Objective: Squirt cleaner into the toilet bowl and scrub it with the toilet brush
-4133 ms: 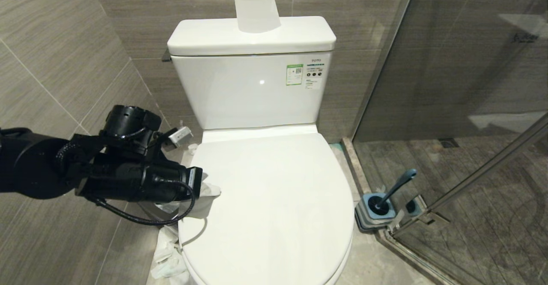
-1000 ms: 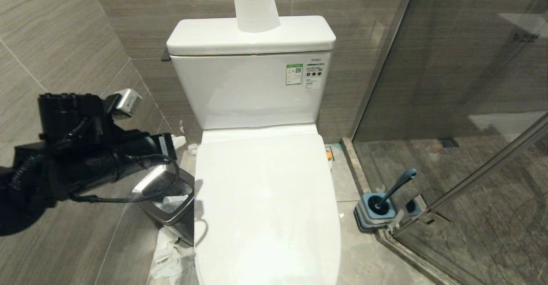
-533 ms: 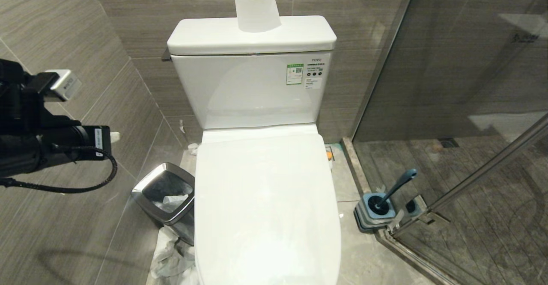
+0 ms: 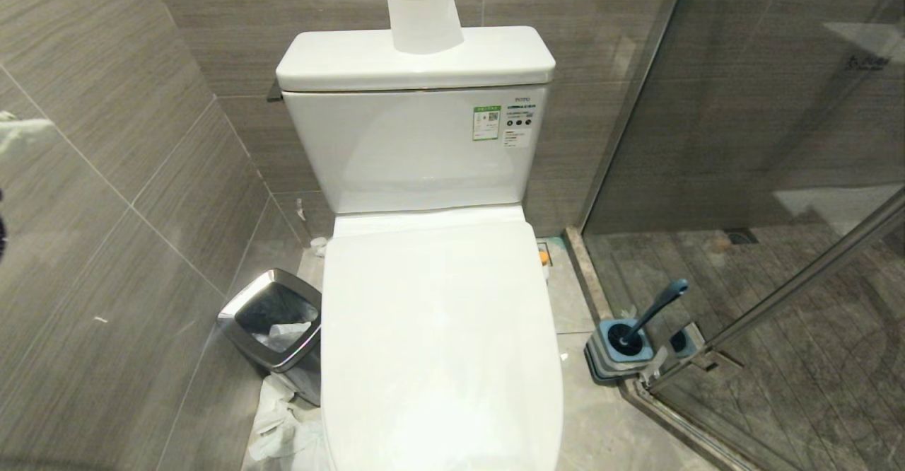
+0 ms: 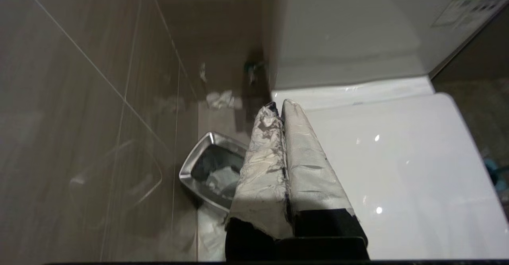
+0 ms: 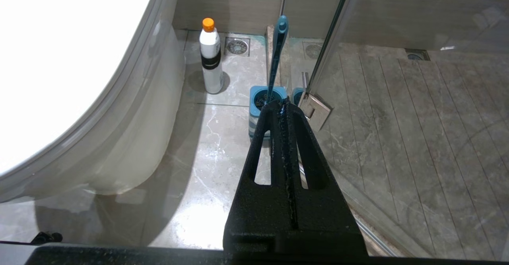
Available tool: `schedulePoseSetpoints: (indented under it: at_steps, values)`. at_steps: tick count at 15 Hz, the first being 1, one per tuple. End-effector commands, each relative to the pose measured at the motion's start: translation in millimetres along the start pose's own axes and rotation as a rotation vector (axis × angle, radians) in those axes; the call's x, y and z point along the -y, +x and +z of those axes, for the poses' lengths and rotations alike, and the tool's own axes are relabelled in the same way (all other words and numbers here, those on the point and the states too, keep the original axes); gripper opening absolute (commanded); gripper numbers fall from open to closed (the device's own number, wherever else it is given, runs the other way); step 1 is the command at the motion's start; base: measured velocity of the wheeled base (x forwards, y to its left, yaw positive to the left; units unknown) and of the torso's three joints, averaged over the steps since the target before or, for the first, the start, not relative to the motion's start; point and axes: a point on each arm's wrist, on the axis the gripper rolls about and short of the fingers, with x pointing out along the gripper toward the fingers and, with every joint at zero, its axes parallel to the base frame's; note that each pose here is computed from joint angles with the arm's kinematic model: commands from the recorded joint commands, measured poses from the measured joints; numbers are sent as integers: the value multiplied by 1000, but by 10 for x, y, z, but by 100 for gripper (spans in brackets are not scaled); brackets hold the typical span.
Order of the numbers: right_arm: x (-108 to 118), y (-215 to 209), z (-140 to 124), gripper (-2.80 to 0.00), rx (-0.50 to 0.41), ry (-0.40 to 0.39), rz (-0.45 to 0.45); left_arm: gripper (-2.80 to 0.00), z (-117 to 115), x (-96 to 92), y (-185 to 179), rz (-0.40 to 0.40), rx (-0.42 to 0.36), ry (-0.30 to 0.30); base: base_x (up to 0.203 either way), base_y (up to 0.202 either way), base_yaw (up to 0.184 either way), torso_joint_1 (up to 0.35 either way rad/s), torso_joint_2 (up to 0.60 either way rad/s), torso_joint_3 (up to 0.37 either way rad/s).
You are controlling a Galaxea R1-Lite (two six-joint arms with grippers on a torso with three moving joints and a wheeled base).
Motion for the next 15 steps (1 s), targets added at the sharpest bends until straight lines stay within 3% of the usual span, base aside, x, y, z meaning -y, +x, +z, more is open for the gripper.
schedulePoseSetpoints:
  at_steps: [1,4,7,12,15]
  values:
    - [0,1,0,-280,-1,-2,1,-280,136,-1,-784,-19,217,-6,0,0,0,0,0,0]
    - [0,1,0,-280,-1,-1,1,-280,-86,7,-1489,-44,370,1,0,0,0,0,0,0]
    - [0,1,0,-280,-1,-2,1,-280,-577,21,-1903,-12,430,46,0,0,0,0,0,0]
    - [0,1,0,-280,-1,-1,1,-280,-1334,62,-1943,68,321,95,0,0,0,0,0,0]
    - [0,1,2,-280,0,-1,1,-280,-1898,63,-1785,64,228,102,0,0,0,0,0,0]
